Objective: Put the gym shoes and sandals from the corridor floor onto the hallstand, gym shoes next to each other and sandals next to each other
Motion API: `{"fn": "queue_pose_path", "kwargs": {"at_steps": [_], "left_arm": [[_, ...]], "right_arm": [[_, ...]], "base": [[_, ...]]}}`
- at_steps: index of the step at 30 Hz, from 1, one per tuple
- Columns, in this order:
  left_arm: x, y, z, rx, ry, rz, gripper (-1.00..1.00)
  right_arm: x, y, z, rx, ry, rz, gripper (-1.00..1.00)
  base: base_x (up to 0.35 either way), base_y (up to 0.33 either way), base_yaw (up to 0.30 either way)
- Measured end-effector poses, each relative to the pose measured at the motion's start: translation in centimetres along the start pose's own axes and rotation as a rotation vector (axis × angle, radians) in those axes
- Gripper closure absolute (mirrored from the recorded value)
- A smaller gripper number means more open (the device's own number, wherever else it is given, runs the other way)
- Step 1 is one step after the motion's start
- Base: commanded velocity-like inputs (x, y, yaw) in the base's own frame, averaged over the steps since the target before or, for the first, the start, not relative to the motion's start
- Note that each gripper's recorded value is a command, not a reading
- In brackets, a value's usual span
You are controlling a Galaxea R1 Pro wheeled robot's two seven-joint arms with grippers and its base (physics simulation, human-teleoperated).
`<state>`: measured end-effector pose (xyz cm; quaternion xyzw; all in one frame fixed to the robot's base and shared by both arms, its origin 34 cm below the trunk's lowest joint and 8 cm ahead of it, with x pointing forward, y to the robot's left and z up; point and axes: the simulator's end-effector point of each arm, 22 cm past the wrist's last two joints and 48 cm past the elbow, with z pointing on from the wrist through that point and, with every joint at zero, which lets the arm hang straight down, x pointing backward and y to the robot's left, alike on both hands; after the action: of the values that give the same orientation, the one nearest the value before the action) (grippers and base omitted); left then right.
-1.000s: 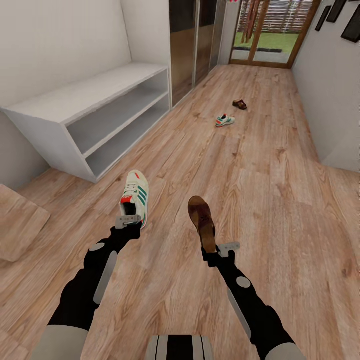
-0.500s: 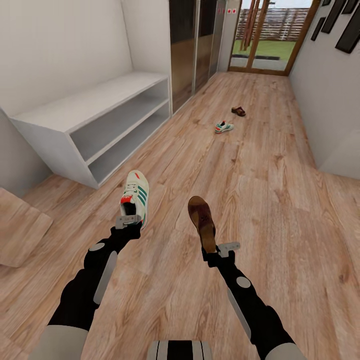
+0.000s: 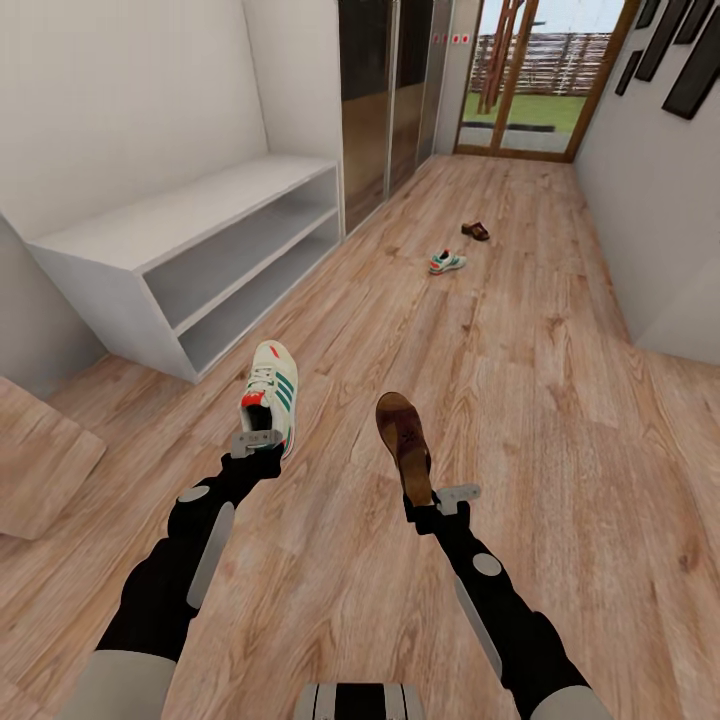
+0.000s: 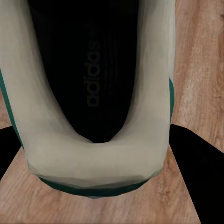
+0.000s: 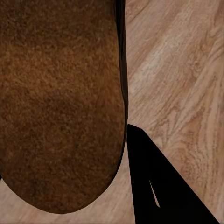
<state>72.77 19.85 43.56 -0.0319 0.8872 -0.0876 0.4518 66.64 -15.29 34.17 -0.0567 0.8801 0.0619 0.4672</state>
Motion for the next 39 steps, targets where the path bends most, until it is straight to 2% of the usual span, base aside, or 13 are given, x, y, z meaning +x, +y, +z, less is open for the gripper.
{"fn": "queue_pose_path", "kwargs": {"at_steps": [9, 14, 39], "left_arm": [[1.1, 0.2, 0.3, 0.002, -0.015, 0.002, 1.00], [0.7, 0.1, 0.1, 0.004, -0.023, 0.002, 1.00], [0.1, 0.0, -0.2, 0.005, -0.033, 0.003, 1.00]], "right_arm": [[1.1, 0.0, 0.4, 0.000, -0.015, -0.003, 1.00], [0.7, 0.0, 0.3, 0.001, -0.023, -0.004, 1.00], [0.1, -0.1, 0.1, 0.005, -0.031, -0.008, 1.00]], "base": [[0.000, 0.000, 0.007], [0.000, 0.000, 0.154], [0.000, 0.000, 0.280]]}}
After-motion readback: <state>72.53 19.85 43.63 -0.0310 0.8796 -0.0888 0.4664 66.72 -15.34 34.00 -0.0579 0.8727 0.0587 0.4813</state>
